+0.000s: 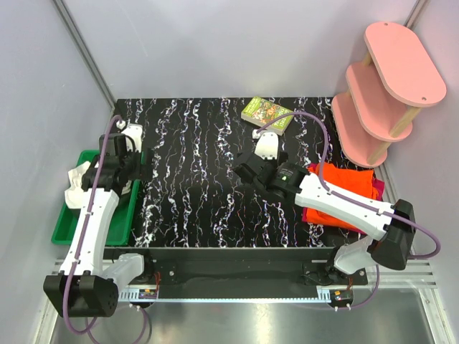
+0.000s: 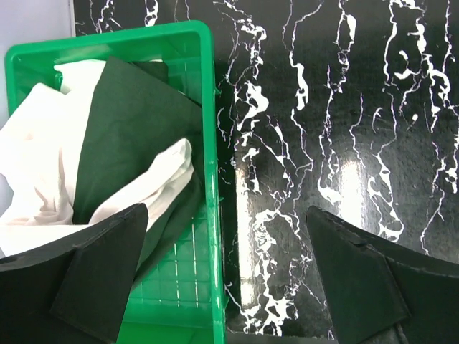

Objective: Fold and stack the t-shirts
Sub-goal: Grab the tshirt from the pile

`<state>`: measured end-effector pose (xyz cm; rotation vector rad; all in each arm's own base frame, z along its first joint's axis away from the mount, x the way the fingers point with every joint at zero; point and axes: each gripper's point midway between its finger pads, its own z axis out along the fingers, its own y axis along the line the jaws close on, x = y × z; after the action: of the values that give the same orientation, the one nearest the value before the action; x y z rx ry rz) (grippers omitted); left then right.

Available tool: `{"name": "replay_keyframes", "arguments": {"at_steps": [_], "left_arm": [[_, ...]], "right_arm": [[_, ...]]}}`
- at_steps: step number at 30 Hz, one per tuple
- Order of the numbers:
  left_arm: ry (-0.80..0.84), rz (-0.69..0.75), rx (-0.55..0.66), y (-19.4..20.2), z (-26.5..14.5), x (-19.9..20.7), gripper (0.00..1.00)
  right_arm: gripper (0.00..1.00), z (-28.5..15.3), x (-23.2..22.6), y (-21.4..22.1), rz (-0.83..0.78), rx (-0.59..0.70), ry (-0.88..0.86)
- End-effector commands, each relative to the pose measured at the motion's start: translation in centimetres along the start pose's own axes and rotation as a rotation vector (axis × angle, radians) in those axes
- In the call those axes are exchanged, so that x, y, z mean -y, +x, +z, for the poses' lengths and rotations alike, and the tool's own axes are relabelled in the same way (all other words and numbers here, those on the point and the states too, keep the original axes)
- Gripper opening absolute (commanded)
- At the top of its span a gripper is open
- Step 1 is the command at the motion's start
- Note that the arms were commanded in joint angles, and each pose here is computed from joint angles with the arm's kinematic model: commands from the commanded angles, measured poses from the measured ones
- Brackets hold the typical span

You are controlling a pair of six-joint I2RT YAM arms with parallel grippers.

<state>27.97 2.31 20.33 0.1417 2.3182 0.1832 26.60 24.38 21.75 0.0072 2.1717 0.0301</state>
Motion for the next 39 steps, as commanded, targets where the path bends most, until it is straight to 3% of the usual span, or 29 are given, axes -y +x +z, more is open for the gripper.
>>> {"name": "replay_keyframes", "arguments": {"at_steps": [1,10,19,23,34,36,38,39], "left_arm": [[-0.011,0.002,0.041,-1.6,0.4,-0.3,0.99],[-0.046,-0.048,-0.014,0.0,1.2,-1.4,0.99],[-0.189,-0.285,-0.137,3.4,3.4,-7.9,0.96],[-0.363,-0.407,-0.228,5.7,3.8,-13.2,0.93],[-0.432,-0.49,-0.37,9.6,7.2,-17.3,0.84],[-0.429,-0.492,-0.389,10.3,7.5,-17.5,0.76],[-0.426,-0.49,-0.402,10.8,7.8,-17.6,0.38],[-0.424,-0.493,-0.408,11.1,7.8,-17.5,0.26]], "right_arm": [[1.0,-0.3,0.0,-1.9,0.034,0.048,0.025],[1.0,-0.3,0.3,-2.7,-0.005,0.073,0.044],[1.0,-0.3,1.6,-1.6,-0.01,0.068,0.062],[1.0,-0.2,1.7,-1.3,-0.029,0.06,0.07],[1.0,0.6,0.5,-1.7,-0.078,0.051,0.078],[1.0,0.8,0.5,-1.5,-0.083,0.046,0.082],[1.0,0.9,0.6,-1.1,-0.089,0.042,0.09],[1.0,1.0,0.7,-1.1,-0.089,0.043,0.092]]}}
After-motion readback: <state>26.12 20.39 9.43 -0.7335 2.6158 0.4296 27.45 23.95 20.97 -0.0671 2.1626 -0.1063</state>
